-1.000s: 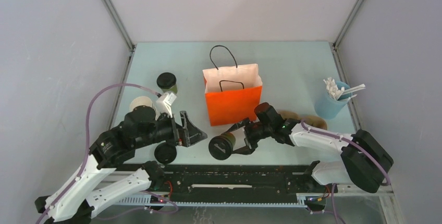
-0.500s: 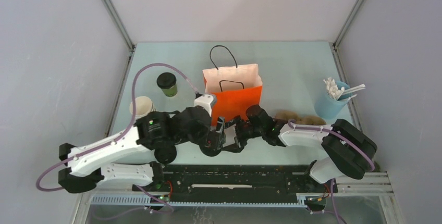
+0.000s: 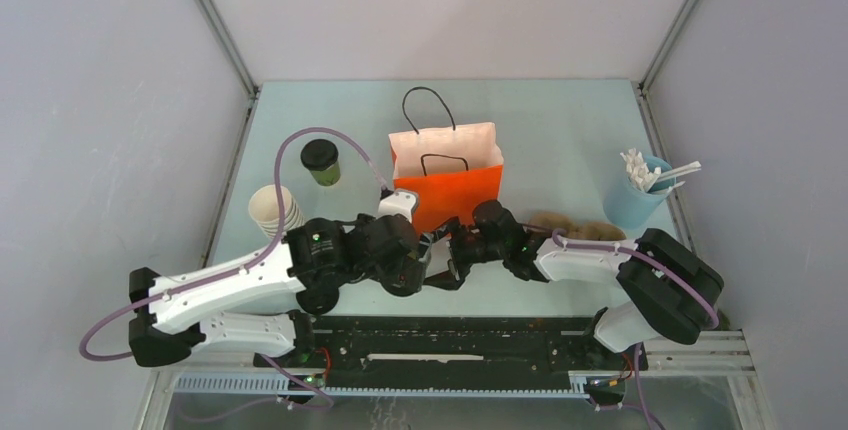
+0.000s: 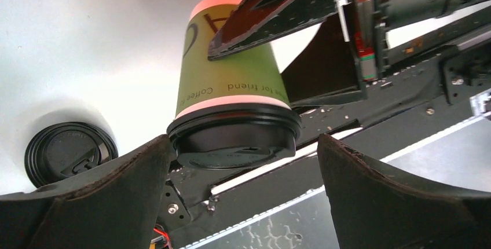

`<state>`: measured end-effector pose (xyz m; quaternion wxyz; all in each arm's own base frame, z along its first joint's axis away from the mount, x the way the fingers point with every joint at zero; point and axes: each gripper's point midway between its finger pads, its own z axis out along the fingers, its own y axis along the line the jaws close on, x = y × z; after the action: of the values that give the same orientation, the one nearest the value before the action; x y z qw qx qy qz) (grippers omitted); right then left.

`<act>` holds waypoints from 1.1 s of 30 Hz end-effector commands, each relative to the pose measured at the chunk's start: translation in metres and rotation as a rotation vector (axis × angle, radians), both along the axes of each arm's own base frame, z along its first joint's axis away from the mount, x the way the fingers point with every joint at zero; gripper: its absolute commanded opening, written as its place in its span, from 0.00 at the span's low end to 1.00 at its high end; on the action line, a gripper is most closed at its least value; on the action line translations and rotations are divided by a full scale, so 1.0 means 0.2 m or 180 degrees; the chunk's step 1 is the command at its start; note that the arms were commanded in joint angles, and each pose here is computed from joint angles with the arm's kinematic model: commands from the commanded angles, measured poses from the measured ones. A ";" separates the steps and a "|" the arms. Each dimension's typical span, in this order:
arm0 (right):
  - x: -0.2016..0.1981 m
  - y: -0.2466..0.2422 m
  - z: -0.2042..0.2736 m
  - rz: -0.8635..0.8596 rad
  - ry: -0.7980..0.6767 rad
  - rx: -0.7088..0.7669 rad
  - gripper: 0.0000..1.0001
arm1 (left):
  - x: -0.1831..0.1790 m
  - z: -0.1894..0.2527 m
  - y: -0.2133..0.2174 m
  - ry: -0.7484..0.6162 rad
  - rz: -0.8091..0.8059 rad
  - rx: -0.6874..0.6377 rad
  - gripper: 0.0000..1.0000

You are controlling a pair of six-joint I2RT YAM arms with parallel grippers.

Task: Pack the takeout coffee

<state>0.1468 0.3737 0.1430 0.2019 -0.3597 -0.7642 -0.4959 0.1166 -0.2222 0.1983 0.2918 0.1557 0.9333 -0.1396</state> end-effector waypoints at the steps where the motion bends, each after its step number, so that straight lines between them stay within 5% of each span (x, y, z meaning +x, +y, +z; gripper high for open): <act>1: 0.03 0.02 0.08 -0.0271 0.0511 0.0160 0.83 | -0.01 -0.07 -0.01 0.0028 0.0026 -0.0022 1.00; 15: 0.02 0.01 0.07 -0.0280 0.0529 0.0153 0.83 | 0.01 -0.07 0.01 -0.0014 0.0084 0.0095 1.00; 21: 0.01 0.01 0.08 -0.0270 0.0534 0.0174 0.83 | -0.01 0.06 0.07 -0.0021 0.0254 -0.0278 1.00; 33: 0.02 0.01 0.12 -0.0296 0.0550 0.0261 0.83 | 0.02 -0.06 0.03 0.0206 0.0240 -0.0202 1.00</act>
<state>0.1471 0.3728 0.1432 0.1956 -0.3559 -0.7607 -0.5064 0.1144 -0.2120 0.1877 0.2710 0.1159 0.9442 -0.1473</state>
